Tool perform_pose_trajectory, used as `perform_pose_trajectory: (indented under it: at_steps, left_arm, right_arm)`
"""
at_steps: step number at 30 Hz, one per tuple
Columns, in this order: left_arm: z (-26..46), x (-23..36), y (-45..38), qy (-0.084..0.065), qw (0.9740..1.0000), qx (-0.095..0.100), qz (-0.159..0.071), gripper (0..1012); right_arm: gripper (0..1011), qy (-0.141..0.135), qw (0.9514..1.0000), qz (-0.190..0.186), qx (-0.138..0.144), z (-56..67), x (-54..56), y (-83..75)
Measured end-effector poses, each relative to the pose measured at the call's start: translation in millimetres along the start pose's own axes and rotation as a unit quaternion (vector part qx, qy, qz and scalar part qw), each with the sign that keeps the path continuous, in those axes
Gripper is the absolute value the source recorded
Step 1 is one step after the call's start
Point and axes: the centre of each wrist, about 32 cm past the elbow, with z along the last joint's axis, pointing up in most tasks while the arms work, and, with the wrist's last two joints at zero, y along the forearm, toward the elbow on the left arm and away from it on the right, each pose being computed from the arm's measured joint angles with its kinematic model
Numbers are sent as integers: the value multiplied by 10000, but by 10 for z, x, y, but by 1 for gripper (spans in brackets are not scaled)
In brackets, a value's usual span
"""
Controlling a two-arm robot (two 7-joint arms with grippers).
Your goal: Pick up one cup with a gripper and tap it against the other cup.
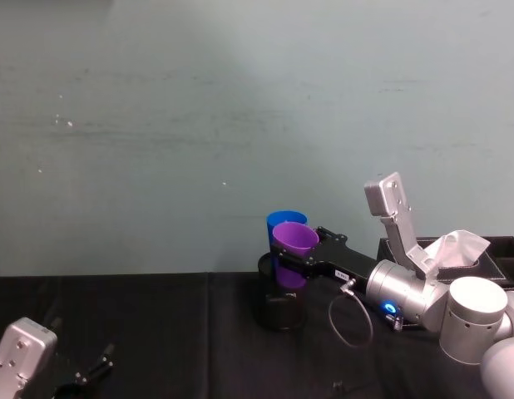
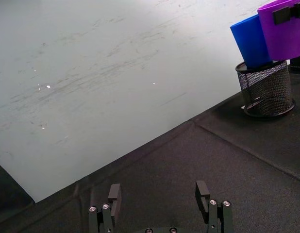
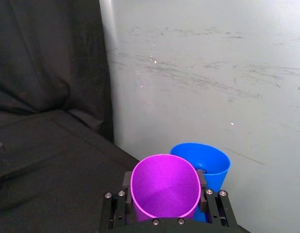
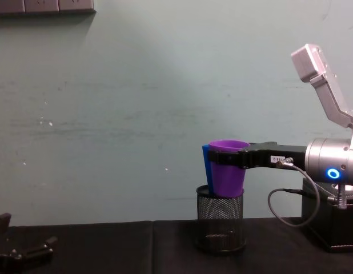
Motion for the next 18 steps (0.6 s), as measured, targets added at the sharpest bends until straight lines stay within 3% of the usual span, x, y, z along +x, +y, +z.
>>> perform_pose_trajectory:
  at_steps: [18]
  left_arm:
    - [0, 0, 0, 0, 10000, 0, 0, 1000]
  right_arm:
    - [735, 0, 10000, 0, -1, 0, 0, 0]
